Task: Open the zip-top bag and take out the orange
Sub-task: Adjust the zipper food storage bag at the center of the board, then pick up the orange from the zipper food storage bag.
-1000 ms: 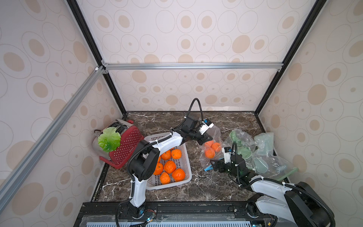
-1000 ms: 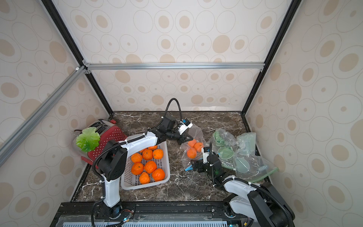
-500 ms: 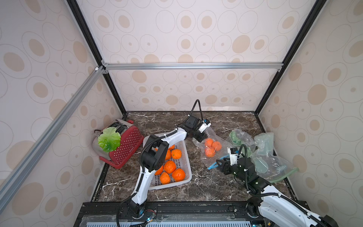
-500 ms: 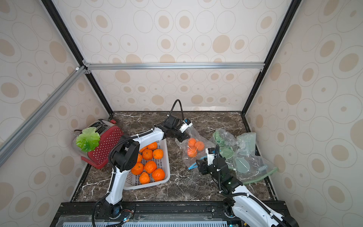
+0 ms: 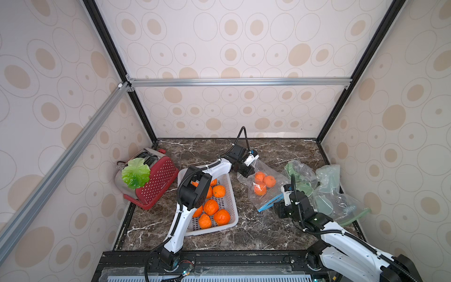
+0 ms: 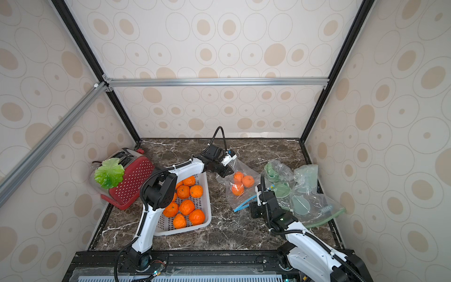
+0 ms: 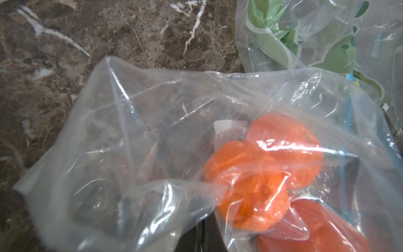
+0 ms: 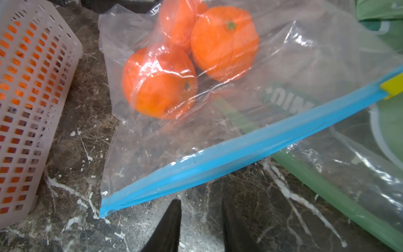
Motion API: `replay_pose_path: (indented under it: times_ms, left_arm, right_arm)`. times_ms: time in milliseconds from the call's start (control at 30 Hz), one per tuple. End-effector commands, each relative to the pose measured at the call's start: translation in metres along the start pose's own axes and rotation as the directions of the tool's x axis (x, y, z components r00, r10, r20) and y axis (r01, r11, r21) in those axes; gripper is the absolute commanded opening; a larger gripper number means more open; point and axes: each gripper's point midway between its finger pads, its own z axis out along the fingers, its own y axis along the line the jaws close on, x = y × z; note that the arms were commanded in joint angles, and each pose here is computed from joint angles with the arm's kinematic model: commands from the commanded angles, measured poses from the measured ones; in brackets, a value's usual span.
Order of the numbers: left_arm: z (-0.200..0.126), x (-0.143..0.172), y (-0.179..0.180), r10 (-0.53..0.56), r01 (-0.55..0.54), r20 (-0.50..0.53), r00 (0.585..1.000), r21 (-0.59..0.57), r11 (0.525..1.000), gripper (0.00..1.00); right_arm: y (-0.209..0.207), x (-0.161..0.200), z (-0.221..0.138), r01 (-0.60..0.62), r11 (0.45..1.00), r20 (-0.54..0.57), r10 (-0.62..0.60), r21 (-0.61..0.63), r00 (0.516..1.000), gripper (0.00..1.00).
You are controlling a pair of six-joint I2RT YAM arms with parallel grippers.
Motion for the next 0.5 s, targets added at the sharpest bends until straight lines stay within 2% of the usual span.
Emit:
replay_pose_path:
  times_ms: [0, 233, 300, 467]
  left_arm:
    - [0.012, 0.013, 0.002, -0.022, 0.022, -0.035, 0.999, 0.014, 1.0, 0.0]
    - [0.024, 0.026, 0.006, -0.055, 0.056, -0.059, 0.997, 0.025, 0.998, 0.0]
    - [0.026, 0.028, 0.005, -0.058, 0.06, -0.066, 0.996, 0.029, 0.998, 0.0]
    - [0.024, 0.03, 0.002, -0.054, 0.056, -0.07, 0.996, 0.032, 0.998, 0.0]
  right_arm:
    - [0.006, -0.027, 0.009, -0.02, 1.0, 0.08, 0.02, -0.009, 0.997, 0.35]
    - [0.03, -0.049, 0.039, 0.006, 0.995, 0.109, 0.005, -0.101, 0.994, 0.38]
    - [0.038, -0.059, 0.042, 0.011, 0.991, 0.128, 0.006, -0.134, 0.992, 0.46]
    - [0.045, -0.074, 0.049, 0.044, 0.988, 0.166, -0.02, -0.147, 0.986, 0.75]
